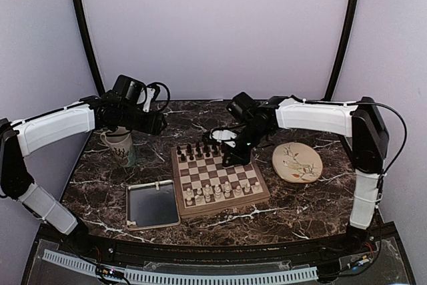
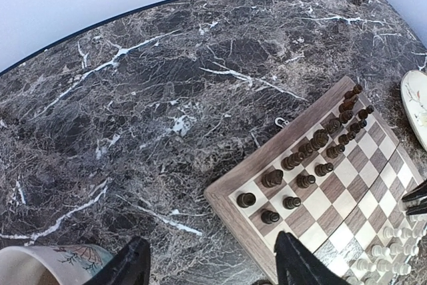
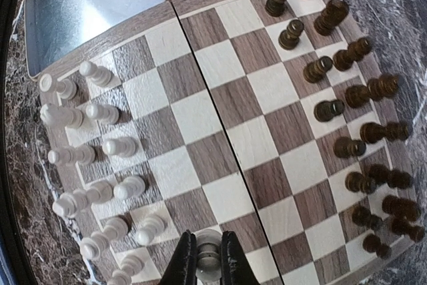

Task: Set up the chess pieces on the board
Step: Pick up the pawn from the chessboard, then place the pawn at f2, then pick up the pawn from the storage box.

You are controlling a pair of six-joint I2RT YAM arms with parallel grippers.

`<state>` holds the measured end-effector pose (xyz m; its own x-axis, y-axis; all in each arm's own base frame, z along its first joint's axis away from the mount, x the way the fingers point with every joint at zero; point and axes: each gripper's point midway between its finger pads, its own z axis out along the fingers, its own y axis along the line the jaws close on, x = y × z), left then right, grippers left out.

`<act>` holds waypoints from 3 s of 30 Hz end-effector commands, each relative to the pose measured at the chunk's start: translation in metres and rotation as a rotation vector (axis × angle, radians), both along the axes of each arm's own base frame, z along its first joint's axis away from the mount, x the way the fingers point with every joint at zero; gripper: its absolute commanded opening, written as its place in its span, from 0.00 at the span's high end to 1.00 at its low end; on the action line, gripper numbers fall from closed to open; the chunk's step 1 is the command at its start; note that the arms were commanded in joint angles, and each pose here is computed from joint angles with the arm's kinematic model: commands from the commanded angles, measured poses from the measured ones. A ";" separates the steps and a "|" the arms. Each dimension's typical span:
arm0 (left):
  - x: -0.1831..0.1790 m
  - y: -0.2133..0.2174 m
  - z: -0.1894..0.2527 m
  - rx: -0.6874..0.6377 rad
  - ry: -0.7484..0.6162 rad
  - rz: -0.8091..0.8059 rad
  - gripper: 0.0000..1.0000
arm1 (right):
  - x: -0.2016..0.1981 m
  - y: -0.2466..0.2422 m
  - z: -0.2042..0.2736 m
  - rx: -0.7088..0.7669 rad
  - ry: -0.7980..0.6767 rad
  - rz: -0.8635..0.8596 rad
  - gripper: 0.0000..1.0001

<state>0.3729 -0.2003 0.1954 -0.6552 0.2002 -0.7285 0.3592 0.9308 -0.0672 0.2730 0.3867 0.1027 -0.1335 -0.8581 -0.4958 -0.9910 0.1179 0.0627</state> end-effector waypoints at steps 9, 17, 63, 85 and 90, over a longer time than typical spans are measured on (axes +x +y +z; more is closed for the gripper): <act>0.018 -0.011 0.006 -0.023 -0.013 -0.015 0.34 | -0.025 -0.025 -0.011 -0.001 -0.011 0.068 0.94; 0.015 -0.008 0.003 -0.012 -0.004 -0.009 0.34 | -0.033 -0.031 -0.027 -0.044 0.024 0.093 0.94; -0.159 0.030 -0.073 0.137 0.742 -0.163 0.52 | -0.001 -0.044 0.046 0.136 0.022 0.011 0.70; -0.251 0.052 -0.132 0.705 1.026 -0.201 0.61 | -0.023 -0.072 0.068 0.248 0.035 -0.018 0.70; -0.256 0.053 -0.142 0.784 1.026 -0.210 0.65 | -0.024 -0.073 0.067 0.249 0.034 -0.019 0.70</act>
<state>0.1225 -0.1582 0.0554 -0.7529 0.5245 0.3975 0.5944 0.8012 0.0687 0.2495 0.3135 0.1600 -0.1759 -0.7359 -0.6538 -0.9841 0.1150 0.1353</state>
